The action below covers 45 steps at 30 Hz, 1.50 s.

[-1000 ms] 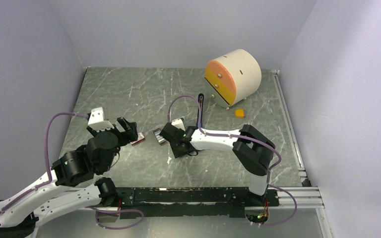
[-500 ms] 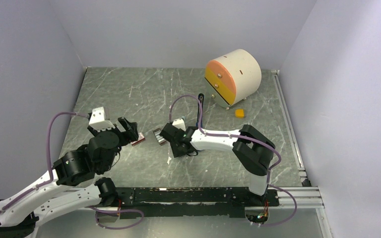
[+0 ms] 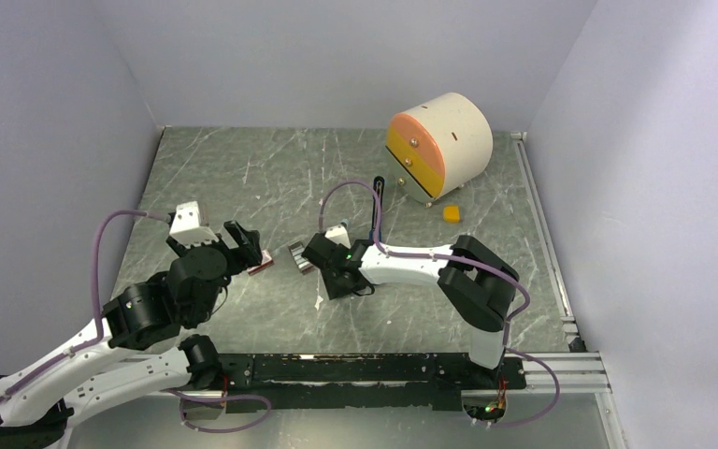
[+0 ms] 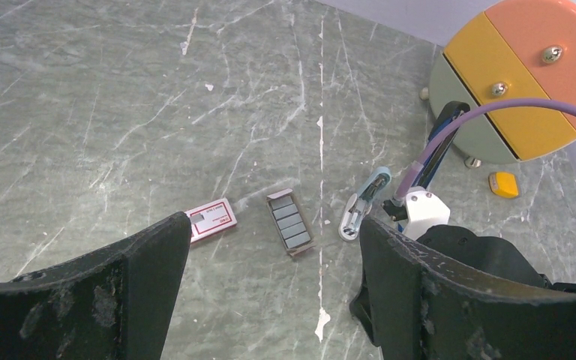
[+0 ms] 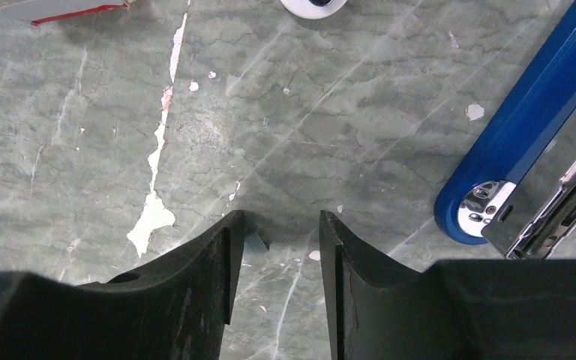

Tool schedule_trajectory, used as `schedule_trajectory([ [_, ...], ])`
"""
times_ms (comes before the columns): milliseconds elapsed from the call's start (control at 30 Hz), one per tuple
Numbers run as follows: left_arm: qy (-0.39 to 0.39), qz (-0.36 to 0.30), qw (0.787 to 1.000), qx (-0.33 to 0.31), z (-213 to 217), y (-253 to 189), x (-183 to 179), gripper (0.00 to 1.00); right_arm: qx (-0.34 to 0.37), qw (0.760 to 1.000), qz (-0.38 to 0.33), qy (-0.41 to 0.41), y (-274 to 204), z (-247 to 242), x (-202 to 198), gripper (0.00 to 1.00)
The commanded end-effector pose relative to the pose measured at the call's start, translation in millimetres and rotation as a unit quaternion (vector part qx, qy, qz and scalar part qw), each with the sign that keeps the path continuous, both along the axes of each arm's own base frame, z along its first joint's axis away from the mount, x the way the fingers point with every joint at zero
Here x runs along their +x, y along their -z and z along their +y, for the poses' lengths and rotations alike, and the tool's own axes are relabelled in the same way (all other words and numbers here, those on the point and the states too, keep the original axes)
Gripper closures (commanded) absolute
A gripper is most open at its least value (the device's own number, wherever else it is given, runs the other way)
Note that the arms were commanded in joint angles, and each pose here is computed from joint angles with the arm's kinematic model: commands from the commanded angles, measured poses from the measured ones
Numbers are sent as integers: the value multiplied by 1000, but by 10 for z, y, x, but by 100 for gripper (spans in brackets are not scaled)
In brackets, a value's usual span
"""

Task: Load the staples into the stapler

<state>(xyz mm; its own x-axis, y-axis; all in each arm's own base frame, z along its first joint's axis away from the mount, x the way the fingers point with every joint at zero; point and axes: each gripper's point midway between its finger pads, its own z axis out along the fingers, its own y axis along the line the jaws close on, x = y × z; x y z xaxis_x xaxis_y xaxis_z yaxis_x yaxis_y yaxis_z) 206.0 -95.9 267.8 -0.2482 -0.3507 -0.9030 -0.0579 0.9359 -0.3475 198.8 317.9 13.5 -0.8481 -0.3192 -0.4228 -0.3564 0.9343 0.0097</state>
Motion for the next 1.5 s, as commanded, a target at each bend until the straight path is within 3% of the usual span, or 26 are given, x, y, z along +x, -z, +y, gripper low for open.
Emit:
schedule_trajectory([
  [0, -2, -4, 1000, -4, -19, -23, 25, 13, -24, 999, 20, -21, 71, -130, -138, 54],
  [567, -4, -1, 1000, -2, -27, 5, 29, 13, -34, 997, 51, -49, 92, -285, -337, 51],
  [767, -4, 1, 1000, -1, -26, 14, 28, 13, -18, 996, 66, -63, 70, -241, -407, 64],
  [1200, -4, 1, 1000, -3, -24, 17, 24, 13, 19, 995, 63, -69, 19, -113, -429, 71],
  [1333, -6, 1, 1000, -2, -14, 19, 24, 13, 11, 995, 62, -75, 46, -110, -428, 77],
  [1467, -7, 1, 1000, -4, -9, 16, 22, 13, -8, 996, 54, -72, 62, -148, -389, 76],
])
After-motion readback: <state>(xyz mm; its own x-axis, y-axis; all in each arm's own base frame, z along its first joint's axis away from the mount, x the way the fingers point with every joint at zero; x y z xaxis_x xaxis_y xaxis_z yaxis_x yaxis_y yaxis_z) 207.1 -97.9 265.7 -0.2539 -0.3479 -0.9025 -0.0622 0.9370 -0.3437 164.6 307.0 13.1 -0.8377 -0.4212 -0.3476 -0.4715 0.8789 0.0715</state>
